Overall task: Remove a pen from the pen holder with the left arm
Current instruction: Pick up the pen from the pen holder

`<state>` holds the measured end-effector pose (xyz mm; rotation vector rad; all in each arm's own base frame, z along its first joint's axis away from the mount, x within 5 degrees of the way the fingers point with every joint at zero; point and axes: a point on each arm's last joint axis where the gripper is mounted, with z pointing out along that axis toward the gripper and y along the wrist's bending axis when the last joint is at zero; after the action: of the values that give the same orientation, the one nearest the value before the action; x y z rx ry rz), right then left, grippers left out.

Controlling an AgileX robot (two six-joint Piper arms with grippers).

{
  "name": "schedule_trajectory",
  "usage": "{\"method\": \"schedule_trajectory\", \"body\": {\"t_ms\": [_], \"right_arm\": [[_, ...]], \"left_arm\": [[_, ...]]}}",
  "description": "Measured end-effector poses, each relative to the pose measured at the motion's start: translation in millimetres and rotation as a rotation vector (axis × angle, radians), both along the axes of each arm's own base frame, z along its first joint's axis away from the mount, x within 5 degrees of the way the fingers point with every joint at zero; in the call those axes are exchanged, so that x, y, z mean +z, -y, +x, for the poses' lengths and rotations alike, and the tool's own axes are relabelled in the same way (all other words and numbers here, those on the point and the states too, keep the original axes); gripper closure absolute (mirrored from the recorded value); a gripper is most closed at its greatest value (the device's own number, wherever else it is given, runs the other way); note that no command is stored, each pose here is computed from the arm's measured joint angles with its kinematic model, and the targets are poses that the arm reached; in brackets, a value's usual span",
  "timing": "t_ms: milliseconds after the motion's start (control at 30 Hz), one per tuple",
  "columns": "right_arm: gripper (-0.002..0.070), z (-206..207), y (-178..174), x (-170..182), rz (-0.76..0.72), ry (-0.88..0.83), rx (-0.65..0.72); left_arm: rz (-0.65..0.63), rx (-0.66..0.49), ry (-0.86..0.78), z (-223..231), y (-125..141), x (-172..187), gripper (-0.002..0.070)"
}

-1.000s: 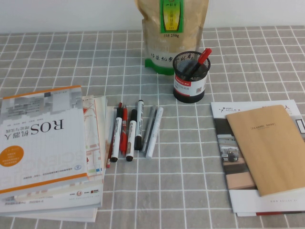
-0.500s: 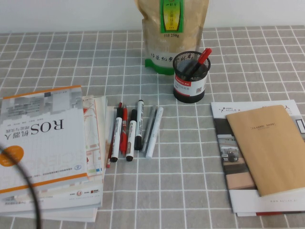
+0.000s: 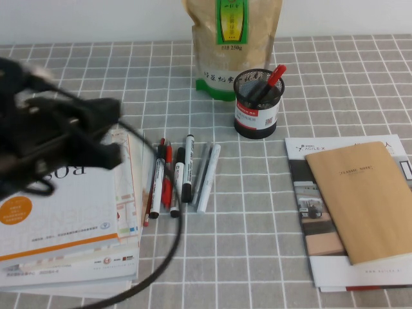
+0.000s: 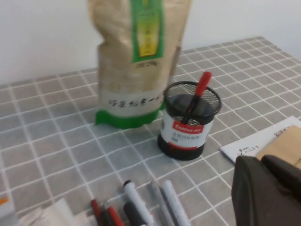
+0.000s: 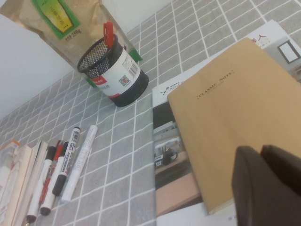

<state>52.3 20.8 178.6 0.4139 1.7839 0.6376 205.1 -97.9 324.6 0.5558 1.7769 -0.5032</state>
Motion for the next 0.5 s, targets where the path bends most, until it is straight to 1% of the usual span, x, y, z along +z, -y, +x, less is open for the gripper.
{"method": "schedule_trajectory", "body": {"t_ms": [67, 167, 200, 300, 400, 500], "right_arm": [[0.0689, 0, 0, 0, 0.000, 0.000, 0.000], [0.0689, 0, 0, 0, 0.000, 0.000, 0.000], [0.0689, 0, 0, 0, 0.000, 0.000, 0.000], [0.0689, 0, 0, 0, 0.000, 0.000, 0.000], [0.0689, 0, 0, 0, 0.000, 0.000, 0.000], [0.0689, 0, 0, 0, 0.000, 0.000, 0.000]], "left_arm": [[0.015, -0.017, -0.004, 12, 15, -2, 0.0678], [0.076, -0.037, -0.006, 26, 33, -6, 0.0678], [0.097, -0.046, -0.027, 31, 39, -9, 0.0678], [0.109, -0.053, -0.081, 46, 50, -9, 0.0679], [0.101, -0.018, -0.154, 63, 57, -7, 0.0678], [0.139, 0.027, -0.176, 81, 61, -3, 0.0678]]}}
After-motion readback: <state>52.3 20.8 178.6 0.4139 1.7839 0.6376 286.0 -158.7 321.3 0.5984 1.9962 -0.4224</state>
